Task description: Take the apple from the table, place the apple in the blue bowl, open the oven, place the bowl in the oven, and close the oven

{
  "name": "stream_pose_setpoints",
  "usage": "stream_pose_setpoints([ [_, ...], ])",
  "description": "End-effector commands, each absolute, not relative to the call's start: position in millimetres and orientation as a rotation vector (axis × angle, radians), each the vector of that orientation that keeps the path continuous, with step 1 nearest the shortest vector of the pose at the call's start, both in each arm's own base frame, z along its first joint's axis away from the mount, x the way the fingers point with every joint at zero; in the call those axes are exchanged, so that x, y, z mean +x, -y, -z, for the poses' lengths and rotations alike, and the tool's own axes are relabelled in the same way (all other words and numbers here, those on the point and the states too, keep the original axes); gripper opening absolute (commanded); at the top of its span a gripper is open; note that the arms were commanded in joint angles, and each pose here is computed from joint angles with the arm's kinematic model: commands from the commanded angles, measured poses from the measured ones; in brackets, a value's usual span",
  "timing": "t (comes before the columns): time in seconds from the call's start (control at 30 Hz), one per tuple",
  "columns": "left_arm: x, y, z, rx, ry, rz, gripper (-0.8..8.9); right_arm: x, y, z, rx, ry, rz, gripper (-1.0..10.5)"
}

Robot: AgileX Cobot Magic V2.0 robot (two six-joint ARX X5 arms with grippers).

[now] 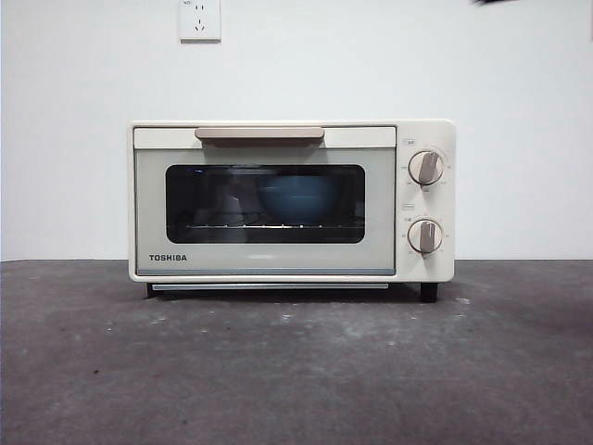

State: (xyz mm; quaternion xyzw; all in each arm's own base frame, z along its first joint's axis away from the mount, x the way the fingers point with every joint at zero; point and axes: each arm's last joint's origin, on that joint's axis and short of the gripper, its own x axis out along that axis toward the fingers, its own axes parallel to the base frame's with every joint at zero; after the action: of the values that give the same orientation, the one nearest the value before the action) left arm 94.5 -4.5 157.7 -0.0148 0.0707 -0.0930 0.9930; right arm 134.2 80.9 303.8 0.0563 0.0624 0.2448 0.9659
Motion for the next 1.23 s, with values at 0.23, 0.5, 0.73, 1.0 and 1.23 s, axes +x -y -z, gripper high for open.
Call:
stream_pose_setpoints([
  [0.23,95.8,4.2,-149.9,-0.036,-0.161,0.181,0.08,118.6,-26.0,-279.4,0.067,-0.025,-0.27,0.0],
  [0.5,95.8,4.2,-149.9,-0.036,-0.161,0.181,0.08,102.9,-0.2,-230.1,0.061,0.071,-0.043,0.0],
  [0.73,95.8,4.2,-149.9,-0.037,-0.161,0.181,0.08,97.0,0.9,-196.2,0.06,0.092,-0.025,0.0],
  [1.0,95.8,4.2,-149.9,-0.036,-0.161,0.181,0.08,97.3,-1.8,-168.4,0.066,0.023,-0.051,0.0],
  [1.23,95.8,4.2,-149.9,-0.036,-0.161,0.181,0.08,96.8,-3.5,-156.7,0.067,-0.099,-0.064,0.0],
])
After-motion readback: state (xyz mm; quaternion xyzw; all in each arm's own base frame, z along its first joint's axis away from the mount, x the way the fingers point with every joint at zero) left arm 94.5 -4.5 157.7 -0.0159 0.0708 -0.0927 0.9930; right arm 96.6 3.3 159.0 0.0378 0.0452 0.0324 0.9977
